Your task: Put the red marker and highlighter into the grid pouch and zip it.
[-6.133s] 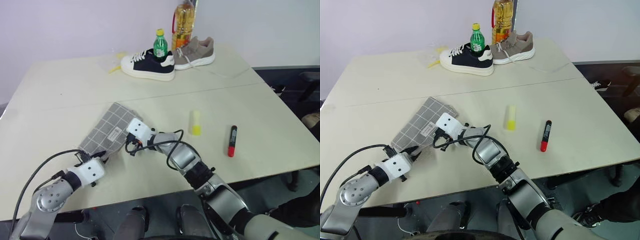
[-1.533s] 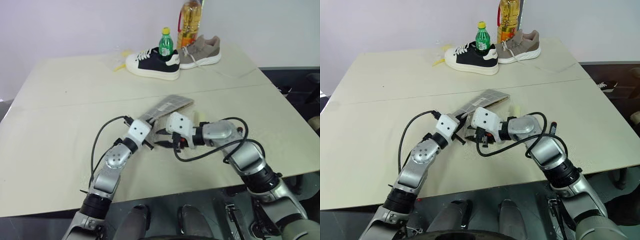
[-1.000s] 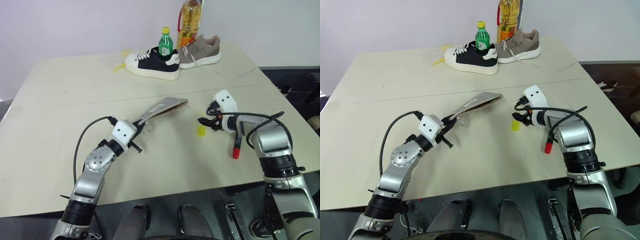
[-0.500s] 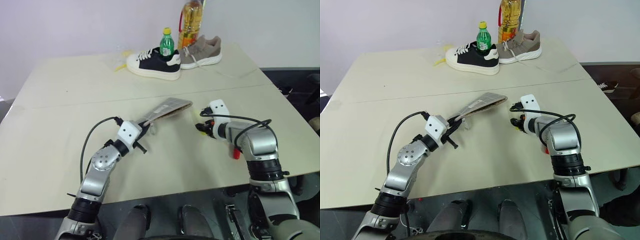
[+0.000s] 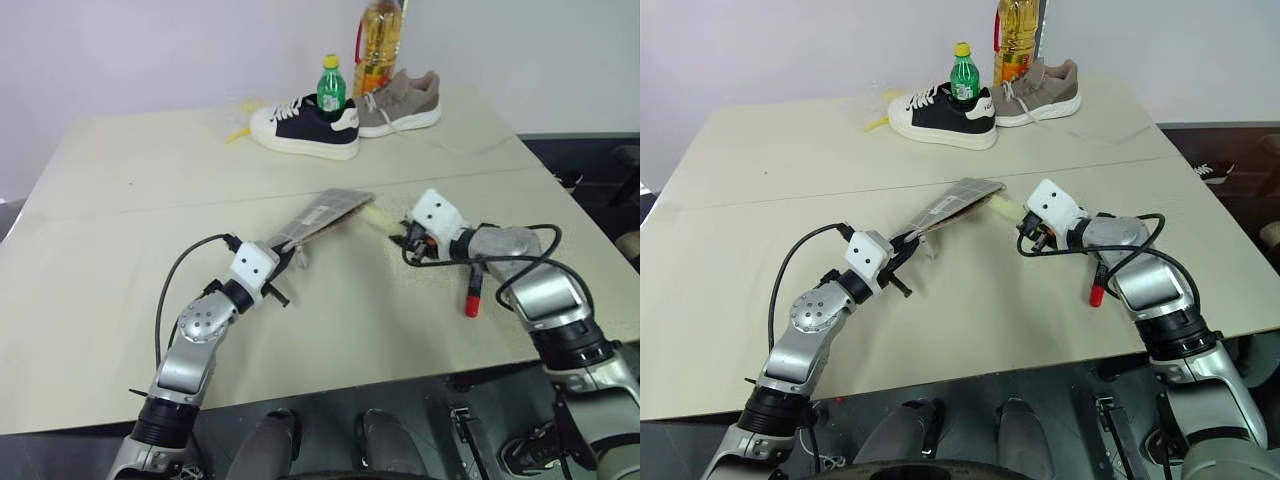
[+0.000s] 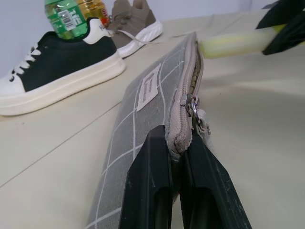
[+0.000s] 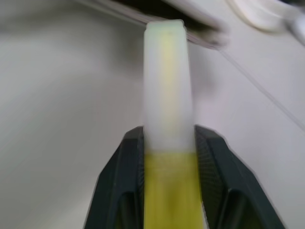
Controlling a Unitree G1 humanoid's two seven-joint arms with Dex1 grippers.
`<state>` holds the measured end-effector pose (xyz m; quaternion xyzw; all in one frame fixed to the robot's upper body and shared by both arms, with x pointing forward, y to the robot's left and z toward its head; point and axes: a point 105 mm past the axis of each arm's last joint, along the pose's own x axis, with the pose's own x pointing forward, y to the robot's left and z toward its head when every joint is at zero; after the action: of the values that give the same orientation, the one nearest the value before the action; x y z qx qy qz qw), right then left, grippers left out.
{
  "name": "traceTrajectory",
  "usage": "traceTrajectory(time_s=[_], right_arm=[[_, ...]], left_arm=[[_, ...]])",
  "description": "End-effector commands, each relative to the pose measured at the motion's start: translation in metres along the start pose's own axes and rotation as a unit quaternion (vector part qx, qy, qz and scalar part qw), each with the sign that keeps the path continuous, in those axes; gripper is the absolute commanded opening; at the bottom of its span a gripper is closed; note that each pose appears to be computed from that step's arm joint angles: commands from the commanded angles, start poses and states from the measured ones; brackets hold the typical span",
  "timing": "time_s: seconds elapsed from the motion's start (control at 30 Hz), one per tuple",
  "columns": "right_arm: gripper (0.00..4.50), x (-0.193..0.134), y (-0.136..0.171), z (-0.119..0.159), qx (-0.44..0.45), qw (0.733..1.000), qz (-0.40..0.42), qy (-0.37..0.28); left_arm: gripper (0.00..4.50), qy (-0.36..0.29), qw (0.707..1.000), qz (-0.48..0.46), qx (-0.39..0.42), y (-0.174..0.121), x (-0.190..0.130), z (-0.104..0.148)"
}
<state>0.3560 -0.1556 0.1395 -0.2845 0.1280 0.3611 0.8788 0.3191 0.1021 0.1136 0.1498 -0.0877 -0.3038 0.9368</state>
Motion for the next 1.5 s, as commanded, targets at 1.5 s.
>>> traceTrajectory(time_s=[1.5], right_arm=[[0.88, 0.000, 0.021, 0.057, -0.242, 0.966, 0.084, -0.040]], left_arm=[[0.00, -0.032, 0.993, -0.109, 0.027, -0.024, -0.011, 0.025]])
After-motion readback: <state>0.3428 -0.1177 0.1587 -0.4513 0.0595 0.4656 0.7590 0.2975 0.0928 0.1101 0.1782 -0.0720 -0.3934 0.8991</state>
